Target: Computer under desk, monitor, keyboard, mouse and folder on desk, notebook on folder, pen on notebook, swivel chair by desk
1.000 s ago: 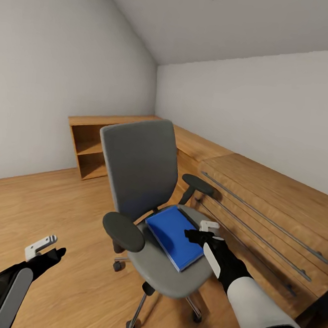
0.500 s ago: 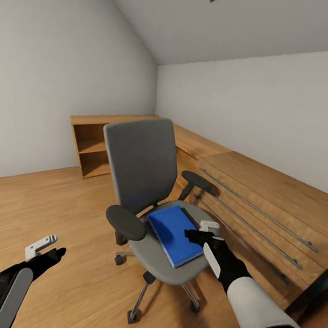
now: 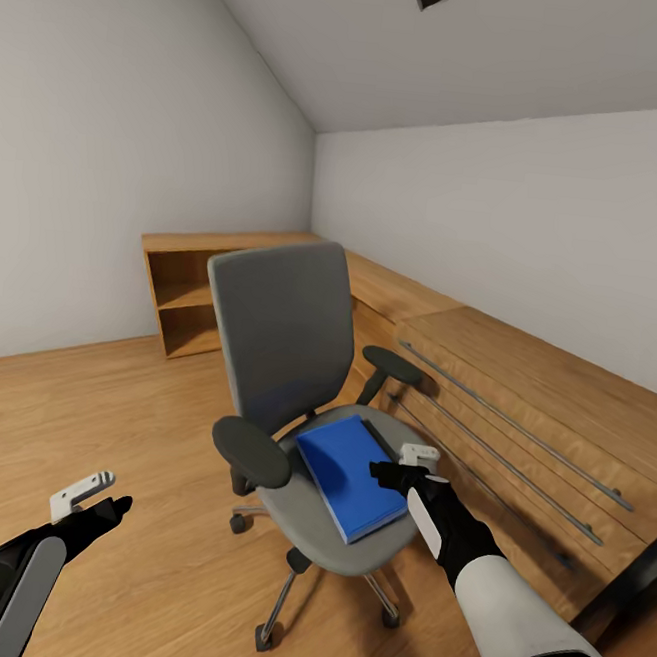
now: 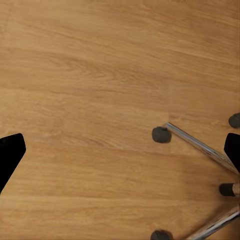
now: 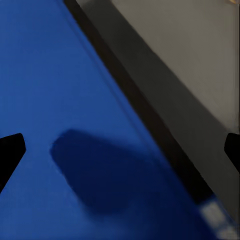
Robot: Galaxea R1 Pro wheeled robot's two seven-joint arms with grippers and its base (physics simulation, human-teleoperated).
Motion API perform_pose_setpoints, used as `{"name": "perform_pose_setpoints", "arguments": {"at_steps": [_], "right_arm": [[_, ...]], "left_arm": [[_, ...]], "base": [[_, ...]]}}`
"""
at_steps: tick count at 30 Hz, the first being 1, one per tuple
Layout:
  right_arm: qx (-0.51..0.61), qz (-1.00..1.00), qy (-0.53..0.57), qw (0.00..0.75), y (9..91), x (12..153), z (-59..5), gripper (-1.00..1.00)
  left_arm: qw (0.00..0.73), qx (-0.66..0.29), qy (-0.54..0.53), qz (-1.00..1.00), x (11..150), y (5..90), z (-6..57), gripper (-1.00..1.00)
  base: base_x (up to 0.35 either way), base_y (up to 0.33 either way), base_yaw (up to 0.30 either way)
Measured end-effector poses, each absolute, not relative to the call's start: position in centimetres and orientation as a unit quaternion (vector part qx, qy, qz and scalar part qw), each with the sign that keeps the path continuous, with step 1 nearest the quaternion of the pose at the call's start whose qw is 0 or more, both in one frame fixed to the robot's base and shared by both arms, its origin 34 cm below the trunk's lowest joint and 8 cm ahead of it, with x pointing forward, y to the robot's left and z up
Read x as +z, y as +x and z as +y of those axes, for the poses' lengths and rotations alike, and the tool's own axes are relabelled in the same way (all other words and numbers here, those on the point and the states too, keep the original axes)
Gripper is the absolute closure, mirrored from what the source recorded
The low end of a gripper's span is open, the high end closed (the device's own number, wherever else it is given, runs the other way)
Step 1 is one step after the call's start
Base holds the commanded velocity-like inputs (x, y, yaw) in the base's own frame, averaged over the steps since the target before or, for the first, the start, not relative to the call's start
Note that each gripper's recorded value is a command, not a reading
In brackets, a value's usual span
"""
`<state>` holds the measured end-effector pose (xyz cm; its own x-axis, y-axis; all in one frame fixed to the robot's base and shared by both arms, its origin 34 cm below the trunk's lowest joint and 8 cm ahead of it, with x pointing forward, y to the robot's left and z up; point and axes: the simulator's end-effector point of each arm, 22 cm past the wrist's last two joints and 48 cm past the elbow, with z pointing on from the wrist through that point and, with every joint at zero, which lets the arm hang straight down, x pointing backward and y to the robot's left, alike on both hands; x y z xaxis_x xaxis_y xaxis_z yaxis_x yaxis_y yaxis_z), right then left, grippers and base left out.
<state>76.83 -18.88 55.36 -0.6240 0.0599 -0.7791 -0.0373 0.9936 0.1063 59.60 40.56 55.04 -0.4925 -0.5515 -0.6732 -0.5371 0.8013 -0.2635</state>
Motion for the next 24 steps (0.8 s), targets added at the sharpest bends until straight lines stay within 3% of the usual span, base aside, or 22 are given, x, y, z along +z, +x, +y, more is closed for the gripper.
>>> {"name": "perform_pose_setpoints", "arguments": {"at_steps": [15,24], "right_arm": [[0.058,0.896,0.007,0.441,77.4,57.1,-18.9,-1.00],[0.061,0.895,0.004,0.443,77.4,57.3,-18.6,-1.00]], "left_arm": [[0.392,-0.011,-0.316,0.864,56.3,59.9,40.5,-1.00],[0.393,-0.011,-0.315,0.864,56.3,59.9,40.6,-1.00]], "base": [[0.000,0.000,0.000],[0.269,0.000,0.000]]}}
